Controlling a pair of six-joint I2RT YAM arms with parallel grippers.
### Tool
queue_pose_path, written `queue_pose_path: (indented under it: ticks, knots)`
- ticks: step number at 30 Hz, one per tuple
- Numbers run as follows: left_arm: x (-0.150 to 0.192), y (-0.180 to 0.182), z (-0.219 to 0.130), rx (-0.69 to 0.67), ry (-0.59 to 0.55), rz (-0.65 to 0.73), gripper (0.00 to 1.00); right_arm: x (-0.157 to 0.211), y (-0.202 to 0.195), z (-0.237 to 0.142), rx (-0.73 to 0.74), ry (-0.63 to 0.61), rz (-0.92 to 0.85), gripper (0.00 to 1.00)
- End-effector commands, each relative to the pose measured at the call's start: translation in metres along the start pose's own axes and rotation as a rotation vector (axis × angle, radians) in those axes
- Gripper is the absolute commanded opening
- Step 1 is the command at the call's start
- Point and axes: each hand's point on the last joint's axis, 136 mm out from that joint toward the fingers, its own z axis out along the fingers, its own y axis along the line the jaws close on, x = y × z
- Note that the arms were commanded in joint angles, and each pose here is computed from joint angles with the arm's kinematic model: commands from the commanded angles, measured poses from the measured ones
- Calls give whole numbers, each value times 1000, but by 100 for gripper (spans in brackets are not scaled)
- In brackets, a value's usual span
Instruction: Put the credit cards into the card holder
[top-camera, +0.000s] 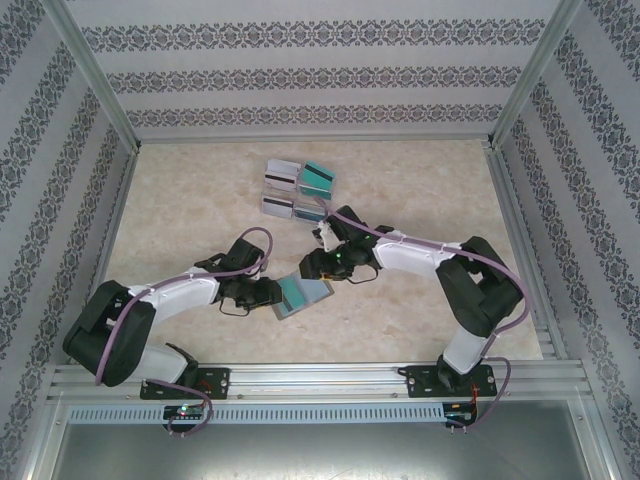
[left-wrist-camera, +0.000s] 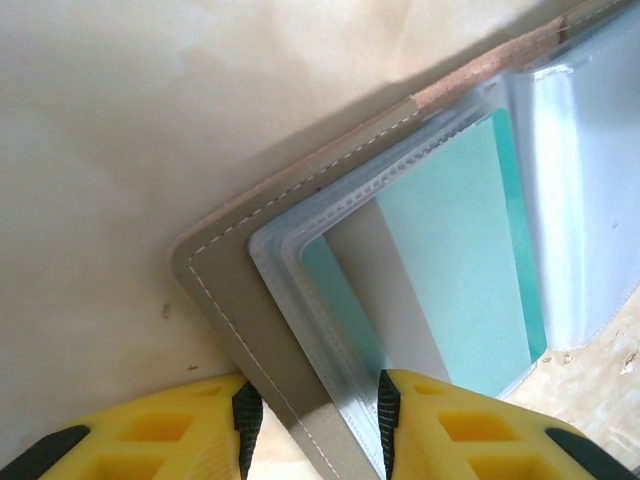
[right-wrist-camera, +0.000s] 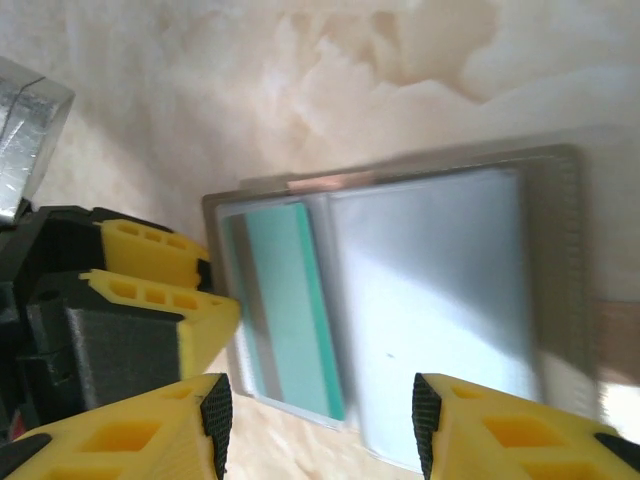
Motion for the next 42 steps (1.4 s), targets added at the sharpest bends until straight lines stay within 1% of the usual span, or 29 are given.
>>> queue_pose_path:
  ticks: [1,8,24,33,36,42]
  knots:
    - [-9,2,10,-15,-23,45,40,8,-26,-5,146,15,-22,53]
    - [-8,2,10,-15,-21,45,40,7,-36,4,181,28,-15,53]
    - [-7,1,12,-5,-17,40,40,10,-22,16,142,66,-40,54]
    - [-8,-1,13,8,-16,36,40,10,0,11,121,61,-76,54]
    - [-8,-2,13,9,-14,38,40,9,4,7,138,57,-98,54]
    - [-9,-3,12,12,-13,42,40,6,1,-3,180,42,-112,54]
